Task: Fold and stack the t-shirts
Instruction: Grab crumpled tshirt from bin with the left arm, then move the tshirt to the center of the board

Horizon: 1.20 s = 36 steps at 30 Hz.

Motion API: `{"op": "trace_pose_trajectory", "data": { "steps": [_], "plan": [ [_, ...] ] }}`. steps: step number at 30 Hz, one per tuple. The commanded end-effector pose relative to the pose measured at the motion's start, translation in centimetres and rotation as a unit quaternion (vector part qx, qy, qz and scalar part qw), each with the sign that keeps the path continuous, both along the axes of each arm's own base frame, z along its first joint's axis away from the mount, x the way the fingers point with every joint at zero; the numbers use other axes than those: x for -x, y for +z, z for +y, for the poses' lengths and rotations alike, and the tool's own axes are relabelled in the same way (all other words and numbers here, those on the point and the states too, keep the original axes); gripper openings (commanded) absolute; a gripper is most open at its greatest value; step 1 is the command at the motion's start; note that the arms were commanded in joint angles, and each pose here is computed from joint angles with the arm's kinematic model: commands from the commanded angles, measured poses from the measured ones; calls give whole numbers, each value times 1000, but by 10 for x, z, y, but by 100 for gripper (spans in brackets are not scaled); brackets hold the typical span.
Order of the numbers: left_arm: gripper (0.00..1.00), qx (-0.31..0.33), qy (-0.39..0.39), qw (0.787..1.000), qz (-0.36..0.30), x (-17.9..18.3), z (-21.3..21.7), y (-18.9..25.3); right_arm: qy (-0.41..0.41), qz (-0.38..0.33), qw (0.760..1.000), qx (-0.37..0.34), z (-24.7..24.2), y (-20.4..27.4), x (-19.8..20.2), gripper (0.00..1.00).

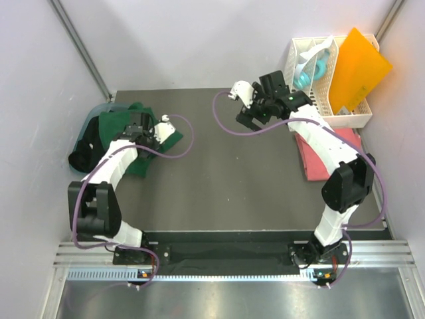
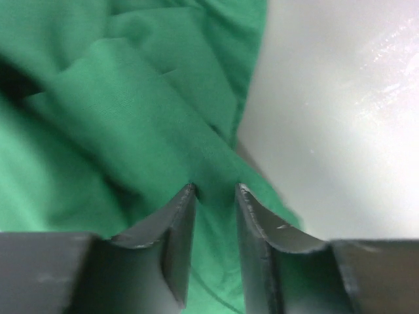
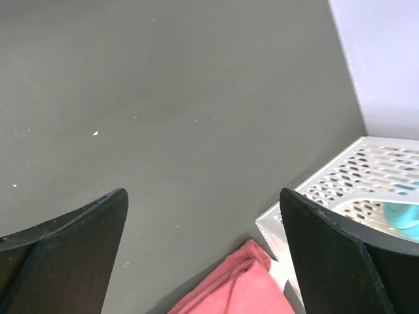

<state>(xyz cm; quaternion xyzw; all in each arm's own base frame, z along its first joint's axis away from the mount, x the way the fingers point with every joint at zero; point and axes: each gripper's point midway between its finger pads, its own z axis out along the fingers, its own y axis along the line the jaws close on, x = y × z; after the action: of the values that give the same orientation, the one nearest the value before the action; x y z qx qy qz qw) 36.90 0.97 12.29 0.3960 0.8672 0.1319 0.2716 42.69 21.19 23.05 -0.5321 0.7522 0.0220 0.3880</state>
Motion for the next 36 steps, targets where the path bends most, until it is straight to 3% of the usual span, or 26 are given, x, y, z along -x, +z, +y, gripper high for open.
{"op": "trace_pose_trajectory", "data": {
  "steps": [1, 3, 4, 5, 10, 14, 19, 24, 26, 33, 36],
  "plan": [
    [33, 8, 5, 1000, 13, -9, -4, -9, -8, -57, 998, -23, -4, 41, 0, 100],
    [31, 10, 3, 1000, 27, -8, -6, -17, -13, -58, 998, -20, -9, 39, 1, 100],
    [4, 13, 3, 1000, 28, -9, -7, -17, -15, -58, 998, -18, -10, 38, 1, 100],
    [0, 13, 3, 999, 29, -10, -7, -18, -16, -60, 998, -18, -11, 39, 1, 100],
    [0, 43, 10, 998, -33, -29, -18, 23, -22, -65, 998, -8, -17, 38, 2, 100],
    [0, 84, -32, 985, -150, -46, -51, 98, -25, -66, 998, -1, -19, 36, 1, 100],
    [0, 124, -80, 961, -234, -47, -96, 184, -37, -78, 996, 6, -23, 37, -5, 100],
    [0, 207, -154, 936, -240, -24, -167, 236, -130, -140, 981, 24, -52, 52, -31, 100],
    [0, 231, -202, 922, -236, -7, -202, 255, -176, -173, 969, 0, -63, 68, -44, 100],
    [0, 345, -327, 849, -230, 45, -290, 320, -312, -238, 920, -20, -120, 101, -70, 100],
    [0, 377, -345, 833, -212, 52, -311, 330, -341, -255, 905, -17, -135, 107, -73, 100]
  ]
}}
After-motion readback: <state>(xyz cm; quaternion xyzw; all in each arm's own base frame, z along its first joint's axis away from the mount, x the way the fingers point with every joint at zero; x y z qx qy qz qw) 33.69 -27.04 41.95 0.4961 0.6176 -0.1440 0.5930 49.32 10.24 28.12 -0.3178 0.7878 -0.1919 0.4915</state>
